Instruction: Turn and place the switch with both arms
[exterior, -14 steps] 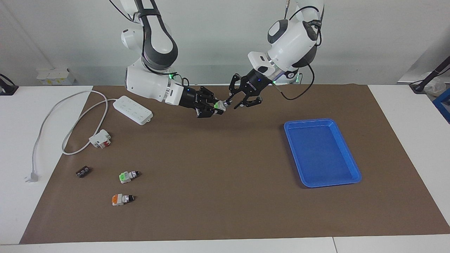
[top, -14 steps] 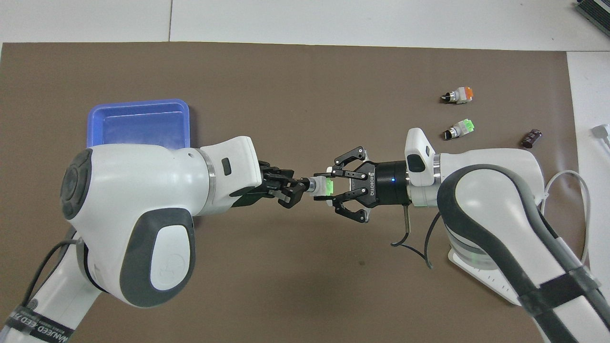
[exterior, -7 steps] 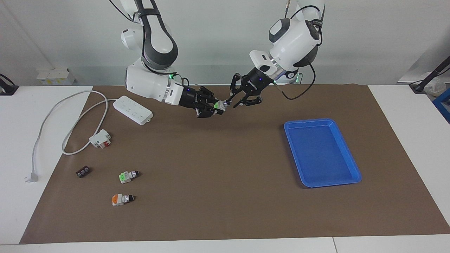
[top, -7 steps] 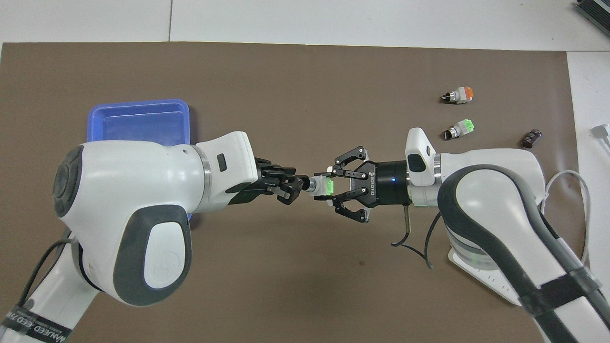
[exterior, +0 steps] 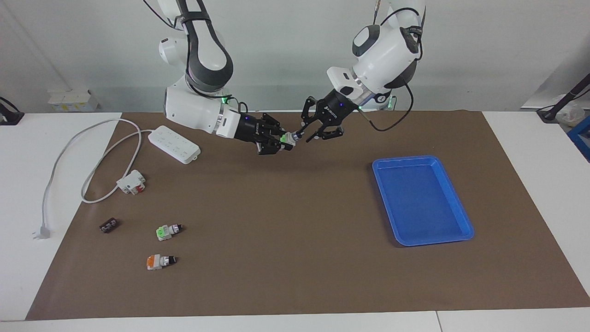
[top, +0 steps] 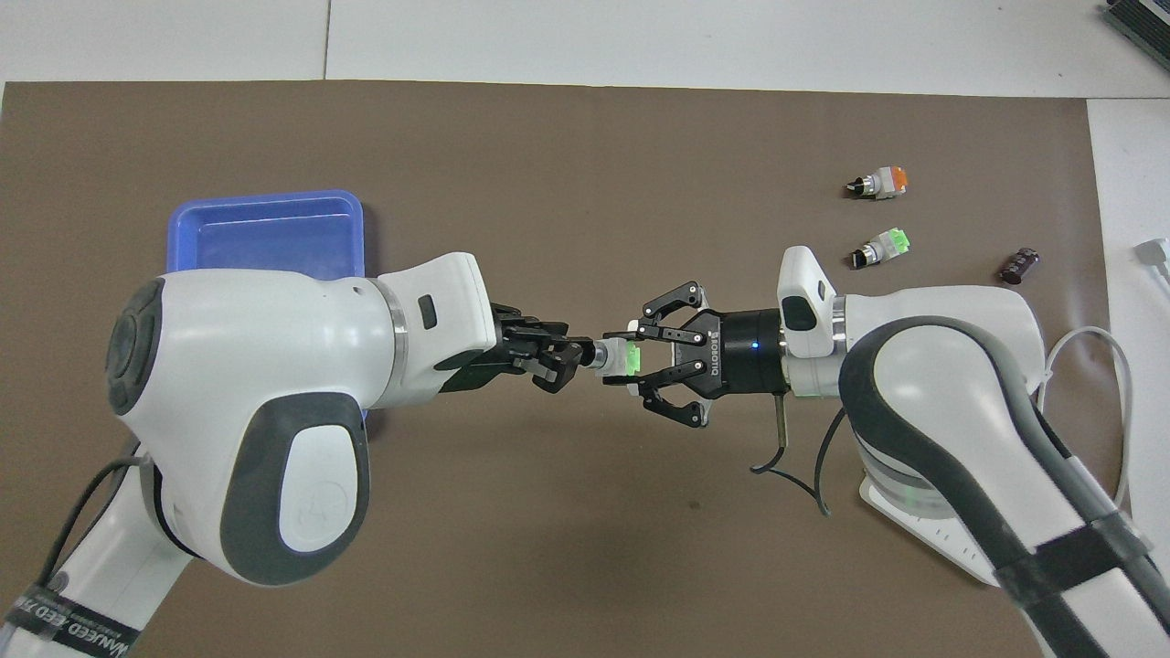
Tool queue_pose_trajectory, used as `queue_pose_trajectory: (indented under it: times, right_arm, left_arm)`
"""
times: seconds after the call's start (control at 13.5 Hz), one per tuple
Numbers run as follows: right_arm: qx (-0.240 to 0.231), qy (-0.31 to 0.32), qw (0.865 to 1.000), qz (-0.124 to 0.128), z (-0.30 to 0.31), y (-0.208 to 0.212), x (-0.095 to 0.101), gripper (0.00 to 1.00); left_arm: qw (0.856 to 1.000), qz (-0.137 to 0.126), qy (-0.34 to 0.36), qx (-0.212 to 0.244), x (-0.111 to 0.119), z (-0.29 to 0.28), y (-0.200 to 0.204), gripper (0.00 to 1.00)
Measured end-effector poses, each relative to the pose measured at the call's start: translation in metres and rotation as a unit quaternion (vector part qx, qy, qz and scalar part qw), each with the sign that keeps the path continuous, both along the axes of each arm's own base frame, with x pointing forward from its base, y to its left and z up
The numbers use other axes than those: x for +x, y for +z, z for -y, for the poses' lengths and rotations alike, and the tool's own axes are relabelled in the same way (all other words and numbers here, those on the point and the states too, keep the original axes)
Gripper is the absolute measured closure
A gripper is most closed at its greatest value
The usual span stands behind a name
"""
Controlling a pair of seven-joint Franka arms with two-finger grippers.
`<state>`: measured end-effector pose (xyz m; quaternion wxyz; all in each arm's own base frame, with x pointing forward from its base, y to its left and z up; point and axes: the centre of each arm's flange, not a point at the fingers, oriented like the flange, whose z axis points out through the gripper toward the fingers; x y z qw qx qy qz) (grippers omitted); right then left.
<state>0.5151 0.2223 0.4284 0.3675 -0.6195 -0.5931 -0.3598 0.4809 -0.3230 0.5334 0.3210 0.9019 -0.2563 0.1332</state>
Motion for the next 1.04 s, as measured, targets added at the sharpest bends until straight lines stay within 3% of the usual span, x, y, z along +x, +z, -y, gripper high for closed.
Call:
queue_pose_trajectory:
  times: [0.22, 0.67, 1.04]
  right_arm:
    - [-0.002, -0.003, 1.0, 0.0, 0.0004, -0.0021, -0.0005, 0.59]
    - [-0.003, -0.002, 1.0, -0.001, 0.0004, -0.0026, -0.0007, 0.59]
    - [-0.003, -0.003, 1.0, -0.001, 0.0004, -0.0025, -0.0007, 0.59]
  left_arm:
    - [1.0, -0.002, -0.004, -0.002, -0.0023, 0.0037, 0.0008, 0.92]
    - [1.0, -0.003, -0.004, -0.001, -0.0023, 0.0037, 0.0004, 0.92]
    - [0.999, -0.032, 0.028, -0.004, -0.0016, 0.0029, -0.0002, 0.92]
